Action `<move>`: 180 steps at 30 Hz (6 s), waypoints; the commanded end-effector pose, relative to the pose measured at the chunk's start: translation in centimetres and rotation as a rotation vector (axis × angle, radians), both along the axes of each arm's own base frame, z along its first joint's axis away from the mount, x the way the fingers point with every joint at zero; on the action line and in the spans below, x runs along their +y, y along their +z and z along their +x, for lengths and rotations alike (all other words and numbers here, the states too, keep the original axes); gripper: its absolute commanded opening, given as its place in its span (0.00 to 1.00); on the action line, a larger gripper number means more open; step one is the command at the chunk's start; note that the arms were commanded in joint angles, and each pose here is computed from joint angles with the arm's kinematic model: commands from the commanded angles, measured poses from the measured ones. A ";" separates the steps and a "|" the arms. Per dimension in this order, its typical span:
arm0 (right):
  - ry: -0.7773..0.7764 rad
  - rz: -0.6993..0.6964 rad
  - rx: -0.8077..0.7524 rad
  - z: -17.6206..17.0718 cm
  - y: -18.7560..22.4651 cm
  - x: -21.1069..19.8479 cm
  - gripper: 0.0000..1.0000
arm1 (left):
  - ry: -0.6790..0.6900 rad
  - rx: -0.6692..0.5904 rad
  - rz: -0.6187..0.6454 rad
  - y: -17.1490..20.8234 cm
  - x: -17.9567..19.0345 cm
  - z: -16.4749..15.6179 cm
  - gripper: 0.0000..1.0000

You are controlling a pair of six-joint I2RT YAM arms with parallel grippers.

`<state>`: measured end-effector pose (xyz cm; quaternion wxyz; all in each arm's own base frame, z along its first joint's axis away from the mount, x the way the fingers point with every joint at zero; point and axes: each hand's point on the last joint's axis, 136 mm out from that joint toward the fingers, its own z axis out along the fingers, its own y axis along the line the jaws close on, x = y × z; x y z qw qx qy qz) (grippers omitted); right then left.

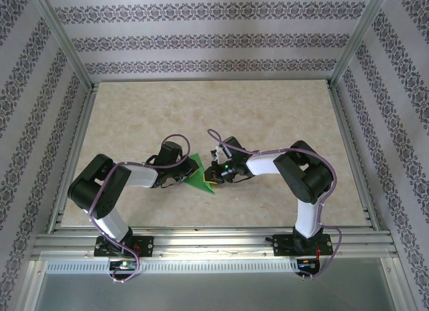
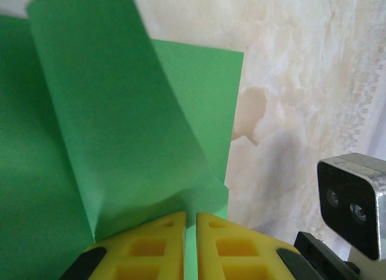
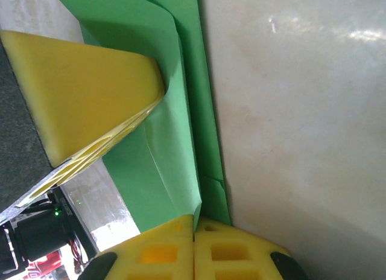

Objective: Fold a paper plane with a square sheet of paper (pick it up from the middle)
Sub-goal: Fourth fold the wing at the center of the table.

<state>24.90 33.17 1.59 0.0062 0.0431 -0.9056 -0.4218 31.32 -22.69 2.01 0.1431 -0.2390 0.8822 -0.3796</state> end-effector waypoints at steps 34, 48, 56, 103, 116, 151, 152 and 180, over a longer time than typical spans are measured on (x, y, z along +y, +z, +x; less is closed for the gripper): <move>0.016 0.037 0.058 -1.6 2.0 -2.4 0.22 | -0.041 0.022 0.014 -1.7 0.1 -1.7 0.12; 0.024 0.099 0.130 -0.8 1.8 -1.4 0.19 | -0.045 0.014 -0.006 -1.4 -0.2 -1.6 0.11; 0.029 0.097 0.139 -1.0 1.5 -1.5 0.19 | -0.041 0.013 -0.007 -1.4 -0.1 -1.6 0.11; 0.090 0.141 0.193 -3.4 0.6 -0.4 0.07 | -0.022 0.029 -0.014 -1.8 0.1 -2.1 0.11; 0.124 0.130 0.216 -4.8 -0.7 -0.4 0.09 | -0.003 0.038 -0.021 -2.3 0.4 -2.3 0.10; 0.159 0.123 0.195 -6.1 0.6 -0.2 0.12 | 0.003 0.035 -0.019 -2.2 0.5 -2.5 0.08; 0.158 0.123 0.194 -6.2 0.7 -0.2 0.12 | 0.003 0.036 -0.020 -2.2 0.5 -2.5 0.08; 0.083 0.152 0.058 -3.7 6.6 -1.1 0.15 | 0.180 -0.059 0.022 -1.5 2.2 -4.4 0.04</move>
